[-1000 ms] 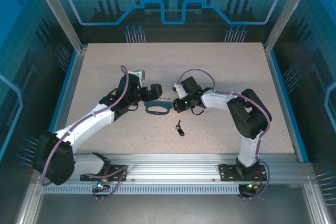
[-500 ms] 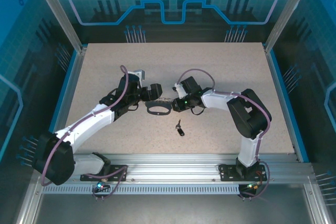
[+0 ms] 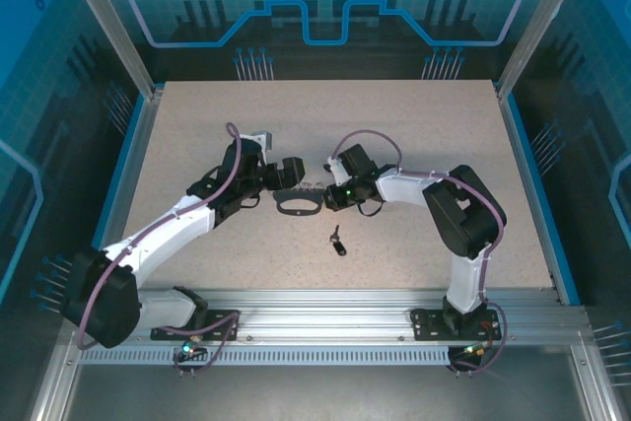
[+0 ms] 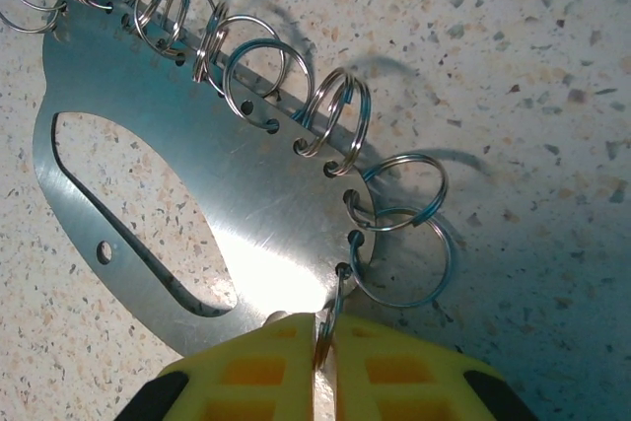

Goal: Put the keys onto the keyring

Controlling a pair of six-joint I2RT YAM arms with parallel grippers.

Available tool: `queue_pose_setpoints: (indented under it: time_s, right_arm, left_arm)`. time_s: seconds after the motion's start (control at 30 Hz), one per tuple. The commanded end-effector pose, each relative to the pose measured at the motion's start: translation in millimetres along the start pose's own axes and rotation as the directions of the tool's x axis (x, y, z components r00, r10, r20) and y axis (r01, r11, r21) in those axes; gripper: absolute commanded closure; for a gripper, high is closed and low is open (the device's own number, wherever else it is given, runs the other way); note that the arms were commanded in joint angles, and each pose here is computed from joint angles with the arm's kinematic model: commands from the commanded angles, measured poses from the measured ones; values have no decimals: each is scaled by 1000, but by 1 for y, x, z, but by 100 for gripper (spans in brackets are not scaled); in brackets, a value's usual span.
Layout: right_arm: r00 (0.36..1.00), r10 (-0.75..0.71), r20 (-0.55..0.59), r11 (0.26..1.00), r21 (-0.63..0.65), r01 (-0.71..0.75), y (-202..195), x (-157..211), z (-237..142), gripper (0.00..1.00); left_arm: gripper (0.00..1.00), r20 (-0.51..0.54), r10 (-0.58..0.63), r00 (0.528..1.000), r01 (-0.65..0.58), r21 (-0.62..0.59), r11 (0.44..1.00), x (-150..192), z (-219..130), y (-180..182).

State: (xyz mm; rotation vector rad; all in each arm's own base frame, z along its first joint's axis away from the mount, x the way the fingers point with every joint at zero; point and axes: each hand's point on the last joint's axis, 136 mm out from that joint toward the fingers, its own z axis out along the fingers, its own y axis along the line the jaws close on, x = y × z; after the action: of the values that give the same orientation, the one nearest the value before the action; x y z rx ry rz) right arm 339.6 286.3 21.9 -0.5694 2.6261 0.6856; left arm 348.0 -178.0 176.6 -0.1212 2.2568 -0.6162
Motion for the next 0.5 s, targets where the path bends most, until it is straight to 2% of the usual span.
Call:
queue_pose_setpoints:
  time_s: [0.0, 0.2, 0.47]
  right_arm:
    - [1000, 7, 17, 1000, 16, -7, -2, -9, 1, 83]
    - [999, 12, 31, 1000, 24, -13, -3, -14, 0, 74]
    - [999, 13, 38, 999, 29, -14, -3, -18, -1, 77]
  left_arm:
    - [1, -11, -2, 1000, 2, 28, 1000, 3, 0, -6]
    - [1, -10, 0, 1000, 0, 30, 1000, 2, 0, -7]
    - [1, -10, 0, 1000, 0, 30, 1000, 2, 1, -7]
